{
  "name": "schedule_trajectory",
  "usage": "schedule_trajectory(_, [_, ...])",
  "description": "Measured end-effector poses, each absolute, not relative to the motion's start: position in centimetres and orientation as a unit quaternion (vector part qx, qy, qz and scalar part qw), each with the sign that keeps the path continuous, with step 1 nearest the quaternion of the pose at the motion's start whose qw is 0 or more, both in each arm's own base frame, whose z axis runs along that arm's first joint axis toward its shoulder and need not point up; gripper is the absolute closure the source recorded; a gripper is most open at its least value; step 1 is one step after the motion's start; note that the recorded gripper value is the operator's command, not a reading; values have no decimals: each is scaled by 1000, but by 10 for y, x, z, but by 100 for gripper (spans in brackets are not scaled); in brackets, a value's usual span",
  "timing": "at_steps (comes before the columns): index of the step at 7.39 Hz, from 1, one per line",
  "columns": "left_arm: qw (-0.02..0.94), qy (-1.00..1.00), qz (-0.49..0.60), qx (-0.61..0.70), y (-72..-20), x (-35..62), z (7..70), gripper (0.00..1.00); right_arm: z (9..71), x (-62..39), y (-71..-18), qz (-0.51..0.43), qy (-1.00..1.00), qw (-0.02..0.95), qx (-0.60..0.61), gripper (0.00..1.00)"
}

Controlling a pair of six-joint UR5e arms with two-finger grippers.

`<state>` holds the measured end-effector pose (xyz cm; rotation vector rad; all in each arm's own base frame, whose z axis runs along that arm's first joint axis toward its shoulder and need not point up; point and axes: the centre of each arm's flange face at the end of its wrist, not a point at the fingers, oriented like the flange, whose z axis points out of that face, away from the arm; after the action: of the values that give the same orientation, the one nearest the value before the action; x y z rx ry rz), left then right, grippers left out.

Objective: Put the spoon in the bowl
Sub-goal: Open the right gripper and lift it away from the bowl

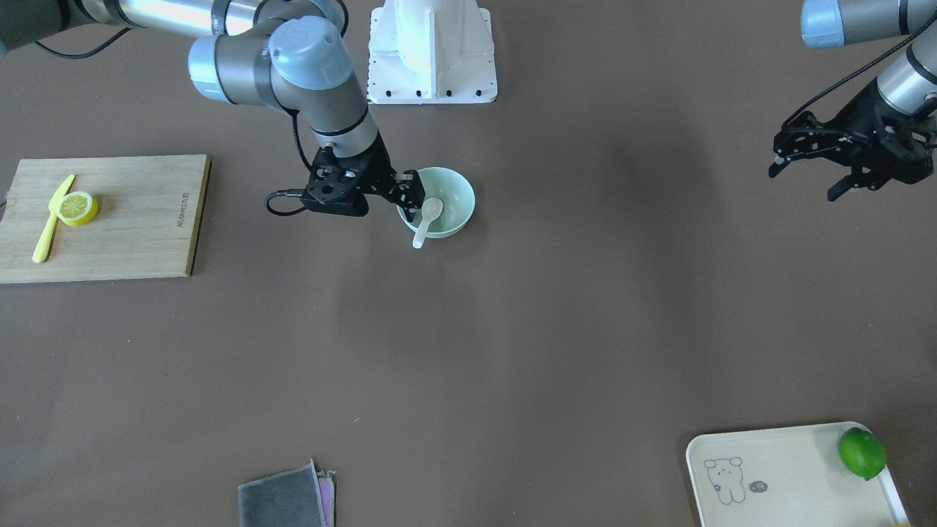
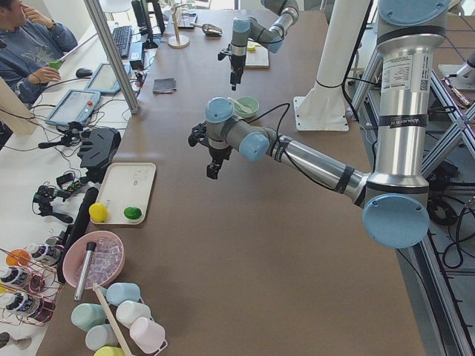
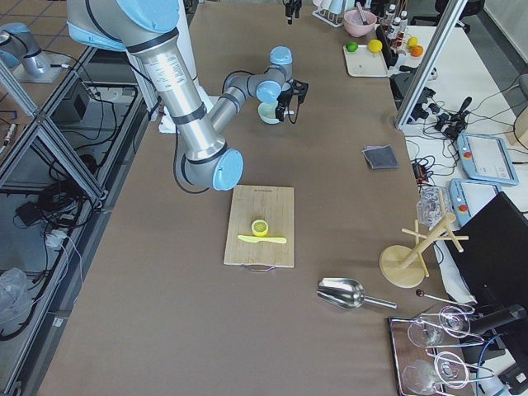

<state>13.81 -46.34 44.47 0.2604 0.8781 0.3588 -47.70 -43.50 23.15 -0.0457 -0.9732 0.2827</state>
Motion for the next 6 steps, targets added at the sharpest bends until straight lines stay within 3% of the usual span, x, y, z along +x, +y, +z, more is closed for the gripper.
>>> schedule_trajectory(2, [886, 410, 169, 136, -471, 112, 458, 3, 289, -367, -441, 101, -464, 880, -17, 0])
schedule_trajectory(6, [903, 366, 182, 132, -499, 11, 561, 3, 428, -186, -472, 10, -417, 908, 32, 0])
